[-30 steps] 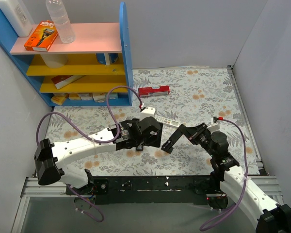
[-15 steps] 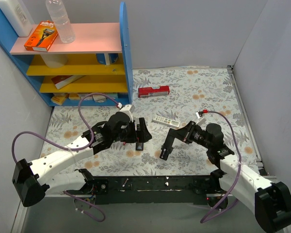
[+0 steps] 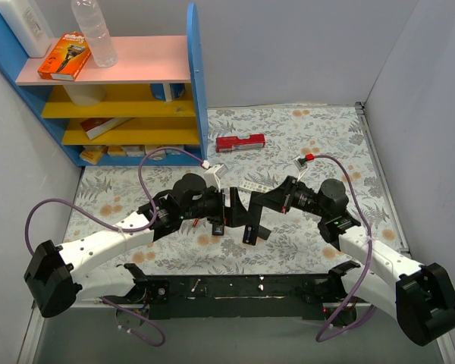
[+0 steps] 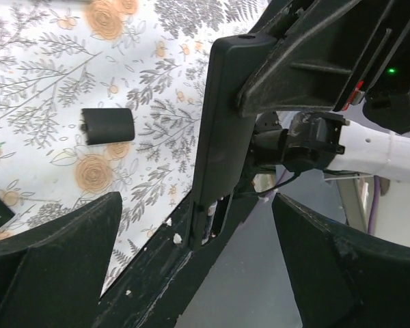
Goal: Load the batteries into the remote control
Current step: Adjust the remote control.
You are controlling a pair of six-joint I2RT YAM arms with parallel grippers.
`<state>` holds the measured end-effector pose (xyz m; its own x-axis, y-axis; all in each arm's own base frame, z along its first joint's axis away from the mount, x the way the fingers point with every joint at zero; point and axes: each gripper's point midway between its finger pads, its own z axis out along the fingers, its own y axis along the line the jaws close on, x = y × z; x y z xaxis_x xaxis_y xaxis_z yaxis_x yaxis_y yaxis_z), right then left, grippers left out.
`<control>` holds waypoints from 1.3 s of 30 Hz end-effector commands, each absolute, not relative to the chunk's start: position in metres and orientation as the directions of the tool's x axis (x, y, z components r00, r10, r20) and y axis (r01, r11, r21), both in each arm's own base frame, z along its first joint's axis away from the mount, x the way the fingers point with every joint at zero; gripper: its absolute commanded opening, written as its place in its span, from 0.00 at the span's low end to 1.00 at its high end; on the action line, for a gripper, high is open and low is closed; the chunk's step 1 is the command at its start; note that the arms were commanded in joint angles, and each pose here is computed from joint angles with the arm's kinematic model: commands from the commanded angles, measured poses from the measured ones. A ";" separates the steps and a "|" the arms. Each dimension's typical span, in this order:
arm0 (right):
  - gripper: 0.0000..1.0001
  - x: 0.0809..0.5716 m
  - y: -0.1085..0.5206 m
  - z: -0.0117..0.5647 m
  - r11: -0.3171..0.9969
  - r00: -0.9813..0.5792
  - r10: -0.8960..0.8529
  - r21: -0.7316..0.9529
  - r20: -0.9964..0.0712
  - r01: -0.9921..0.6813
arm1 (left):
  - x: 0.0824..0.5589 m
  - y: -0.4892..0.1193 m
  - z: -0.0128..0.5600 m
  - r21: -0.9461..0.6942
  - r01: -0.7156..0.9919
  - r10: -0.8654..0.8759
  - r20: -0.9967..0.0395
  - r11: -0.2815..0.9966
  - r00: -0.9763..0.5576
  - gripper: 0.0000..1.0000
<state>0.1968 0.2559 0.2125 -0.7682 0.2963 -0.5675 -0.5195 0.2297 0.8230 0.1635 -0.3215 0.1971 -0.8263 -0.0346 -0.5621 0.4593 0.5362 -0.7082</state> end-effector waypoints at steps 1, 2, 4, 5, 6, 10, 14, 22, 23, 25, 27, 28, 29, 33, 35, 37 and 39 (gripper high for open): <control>0.01 0.190 0.265 0.259 0.106 -0.712 0.305 0.765 -0.633 -0.635 | 0.158 -0.332 0.206 -0.741 0.495 -0.022 -0.565 0.454 -0.825 0.89; 0.01 0.189 0.266 0.259 0.094 -0.719 0.299 0.769 -0.627 -0.632 | 0.159 -0.332 0.204 -0.738 0.494 -0.020 -0.565 0.459 -0.825 0.88; 0.01 0.186 0.269 0.265 0.066 -0.719 0.293 0.764 -0.630 -0.642 | 0.158 -0.335 0.205 -0.740 0.505 -0.011 -0.568 0.444 -0.823 0.83; 0.01 0.185 0.270 0.266 0.061 -0.721 0.291 0.764 -0.629 -0.642 | 0.157 -0.336 0.205 -0.740 0.509 -0.005 -0.569 0.439 -0.822 0.81; 0.01 0.183 0.272 0.268 0.054 -0.720 0.287 0.761 -0.632 -0.647 | 0.155 -0.339 0.207 -0.746 0.517 0.004 -0.568 0.419 -0.823 0.80; 0.01 0.179 0.277 0.270 0.034 -0.723 0.267 0.756 -0.637 -0.654 | 0.151 -0.342 0.215 -0.761 0.531 0.003 -0.571 0.374 -0.821 0.67; 0.01 0.175 0.283 0.270 0.018 -0.724 0.252 0.751 -0.642 -0.660 | 0.150 -0.343 0.222 -0.771 0.534 -0.019 -0.575 0.348 -0.818 0.45; 0.03 0.165 0.297 0.268 -0.022 -0.723 0.177 0.732 -0.668 -0.681 | 0.159 -0.319 0.222 -0.773 0.455 -0.138 -0.560 0.442 -0.817 0.00; 0.08 0.166 0.299 0.265 -0.015 -0.725 0.167 0.734 -0.668 -0.679 | 0.161 -0.315 0.223 -0.772 0.439 -0.158 -0.557 0.459 -0.815 0.00; 0.30 0.172 0.303 0.269 0.001 -0.684 0.159 0.693 -0.712 -0.721 | 0.169 -0.300 0.221 -0.761 0.380 -0.221 -0.554 0.526 -0.803 0.00; 0.45 0.184 0.310 0.264 0.059 -0.642 0.110 0.650 -0.759 -0.758 | 0.178 -0.276 0.211 -0.736 0.270 -0.298 -0.540 0.620 -0.788 0.00; 0.55 0.189 0.312 0.259 0.094 -0.634 0.091 0.641 -0.768 -0.762 | 0.180 -0.268 0.212 -0.728 0.234 -0.324 -0.538 0.645 -0.778 0.00; 0.56 0.195 0.314 0.242 0.151 -0.658 0.041 0.656 -0.752 -0.740 | 0.184 -0.257 0.210 -0.721 0.174 -0.370 -0.528 0.671 -0.764 0.00; 0.65 0.220 0.326 0.225 0.250 -0.590 -0.061 0.560 -0.805 -0.790 | 0.181 -0.200 0.199 -0.646 -0.046 -0.483 -0.520 0.762 -0.704 0.00; 0.65 0.238 0.337 0.222 0.276 -0.522 -0.103 0.480 -0.847 -0.833 | 0.184 -0.174 0.210 -0.641 -0.121 -0.557 -0.540 0.758 -0.631 0.00; 0.63 0.243 0.347 0.210 0.300 -0.491 -0.167 0.430 -0.855 -0.851 | 0.177 -0.151 0.206 -0.618 -0.207 -0.597 -0.532 0.758 -0.600 0.00; 0.61 0.248 0.368 0.203 0.271 -0.399 -0.245 0.333 -0.884 -0.903 | 0.173 -0.129 0.215 -0.618 -0.246 -0.633 -0.547 0.747 -0.548 0.00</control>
